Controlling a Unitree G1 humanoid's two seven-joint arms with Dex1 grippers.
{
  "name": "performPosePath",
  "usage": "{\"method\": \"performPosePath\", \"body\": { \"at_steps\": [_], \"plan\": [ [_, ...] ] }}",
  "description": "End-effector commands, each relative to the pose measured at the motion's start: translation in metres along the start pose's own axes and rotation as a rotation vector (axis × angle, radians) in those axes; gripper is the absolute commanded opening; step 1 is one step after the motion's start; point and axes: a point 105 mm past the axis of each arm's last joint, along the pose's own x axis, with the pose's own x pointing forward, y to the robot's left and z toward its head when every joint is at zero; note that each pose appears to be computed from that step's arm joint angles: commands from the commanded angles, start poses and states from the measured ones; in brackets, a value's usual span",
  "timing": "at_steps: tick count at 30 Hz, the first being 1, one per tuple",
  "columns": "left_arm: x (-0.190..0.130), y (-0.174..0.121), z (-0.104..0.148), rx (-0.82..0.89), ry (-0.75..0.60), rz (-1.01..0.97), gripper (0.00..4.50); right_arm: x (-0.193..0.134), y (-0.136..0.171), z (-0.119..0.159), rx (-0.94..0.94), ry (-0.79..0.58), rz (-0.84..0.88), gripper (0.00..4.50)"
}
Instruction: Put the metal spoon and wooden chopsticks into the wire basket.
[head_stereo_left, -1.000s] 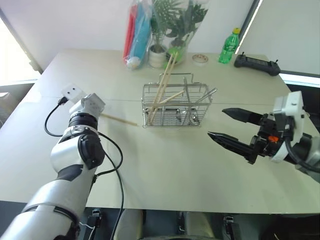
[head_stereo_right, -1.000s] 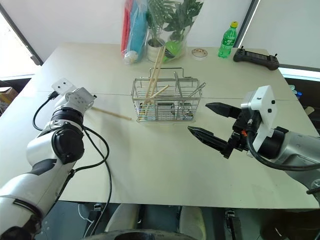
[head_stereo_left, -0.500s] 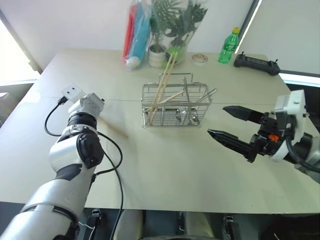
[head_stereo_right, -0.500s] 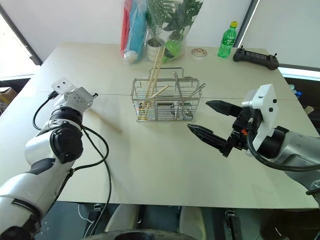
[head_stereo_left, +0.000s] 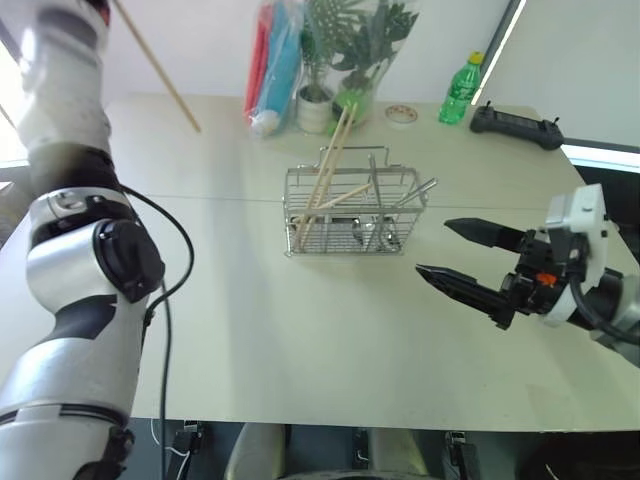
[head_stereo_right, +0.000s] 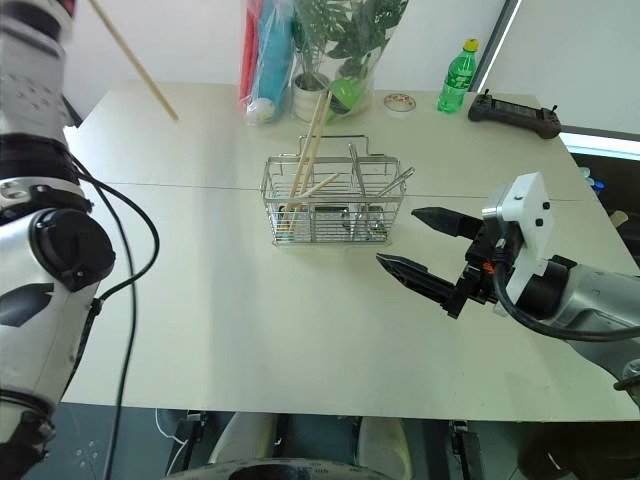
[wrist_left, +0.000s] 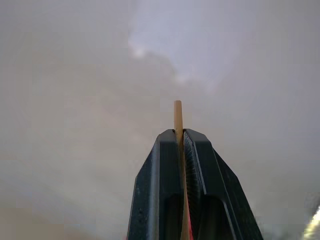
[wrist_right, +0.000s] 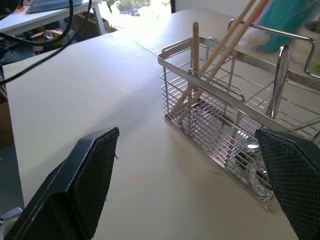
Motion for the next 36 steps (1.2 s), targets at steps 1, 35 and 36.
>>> {"method": "performPosePath", "body": {
  "at_steps": [1, 35, 36],
  "plan": [
    [0.003, -0.067, 0.01, 0.07, -0.009, -0.321, 0.02, -0.003, 0.001, 0.006, -0.032, -0.011, 0.001, 4.5],
    [-0.06, -0.15, -0.107, -0.185, 0.249, -0.515, 0.35, -0.003, 0.006, -0.002, 0.001, -0.03, -0.023, 4.5],
    [-0.062, -0.151, -0.109, -0.185, 0.253, -0.517, 0.71, -0.003, 0.006, -0.001, 0.001, -0.031, -0.024, 4.5]
  ]
}}
